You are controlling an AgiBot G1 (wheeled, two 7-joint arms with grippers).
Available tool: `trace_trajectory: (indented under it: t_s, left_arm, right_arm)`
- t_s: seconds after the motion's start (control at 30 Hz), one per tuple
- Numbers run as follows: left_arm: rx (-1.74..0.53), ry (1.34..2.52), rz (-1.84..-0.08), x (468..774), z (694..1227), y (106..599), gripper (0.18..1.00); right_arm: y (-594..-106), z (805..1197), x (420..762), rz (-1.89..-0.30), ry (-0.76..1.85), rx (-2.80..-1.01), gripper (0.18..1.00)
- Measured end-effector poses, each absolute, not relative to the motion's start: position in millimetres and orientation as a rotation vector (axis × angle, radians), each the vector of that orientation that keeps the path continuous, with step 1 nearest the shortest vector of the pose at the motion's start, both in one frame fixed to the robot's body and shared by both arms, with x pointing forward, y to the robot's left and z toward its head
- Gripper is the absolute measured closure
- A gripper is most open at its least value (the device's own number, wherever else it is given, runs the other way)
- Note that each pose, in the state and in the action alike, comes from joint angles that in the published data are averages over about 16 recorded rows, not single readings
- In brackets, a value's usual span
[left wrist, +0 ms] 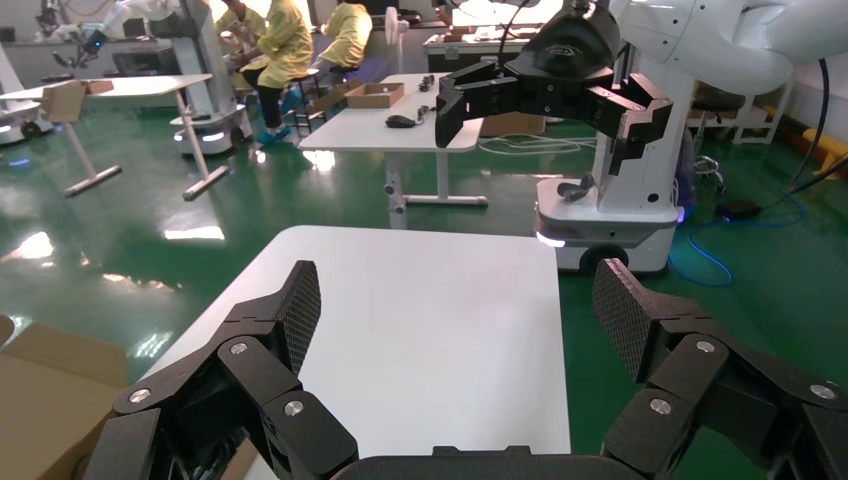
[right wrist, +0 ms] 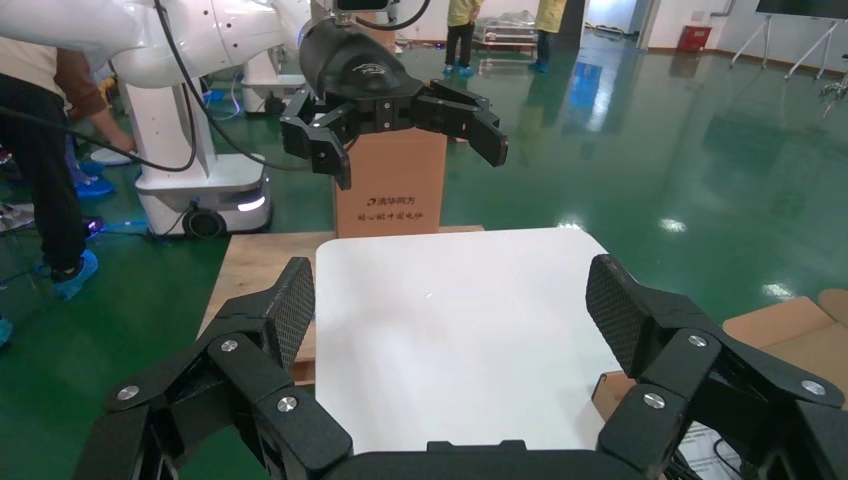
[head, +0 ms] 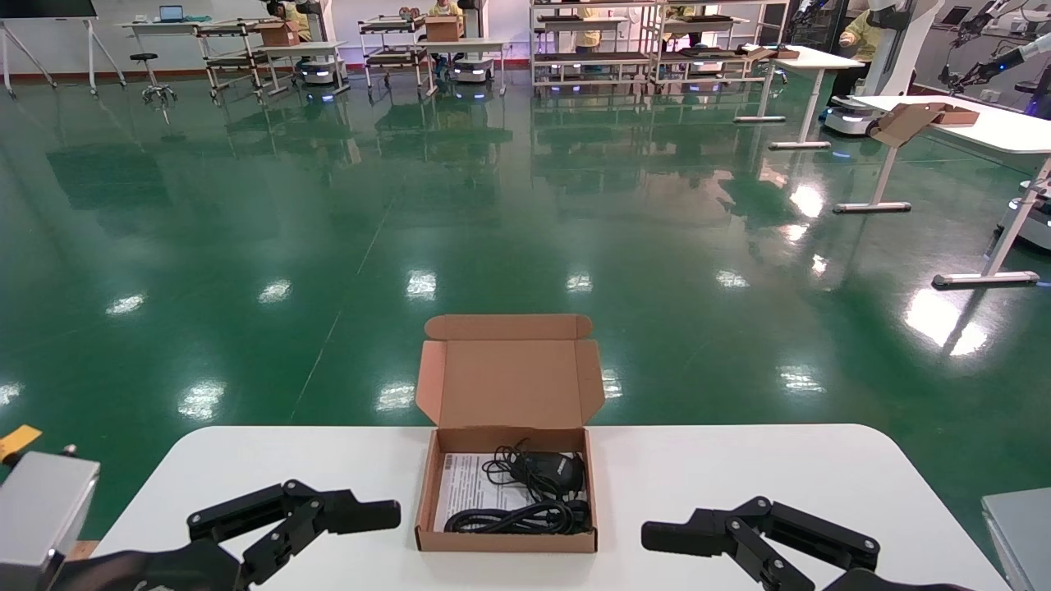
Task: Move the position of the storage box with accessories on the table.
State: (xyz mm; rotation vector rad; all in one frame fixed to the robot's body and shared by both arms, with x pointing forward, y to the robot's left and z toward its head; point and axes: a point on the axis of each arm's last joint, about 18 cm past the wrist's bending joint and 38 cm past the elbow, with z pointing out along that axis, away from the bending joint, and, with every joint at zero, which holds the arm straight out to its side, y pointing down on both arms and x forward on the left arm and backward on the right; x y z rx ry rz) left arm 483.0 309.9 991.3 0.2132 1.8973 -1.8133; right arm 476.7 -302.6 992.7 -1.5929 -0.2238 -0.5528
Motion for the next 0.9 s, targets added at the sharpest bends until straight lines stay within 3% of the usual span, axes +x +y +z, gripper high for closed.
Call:
trace_trajectory:
  t_s: [0.53, 0.9]
  left_arm:
    - [0.213, 1.897, -1.813, 483, 991, 310, 0.184]
    - [0.213, 1.897, -1.813, 483, 991, 310, 0.184]
  right_arm:
    - [-303, 996, 477, -0.551, -0.232, -1.606, 0.179]
    - [-315, 1057, 511, -0.668, -0.208, -1.595, 0.179]
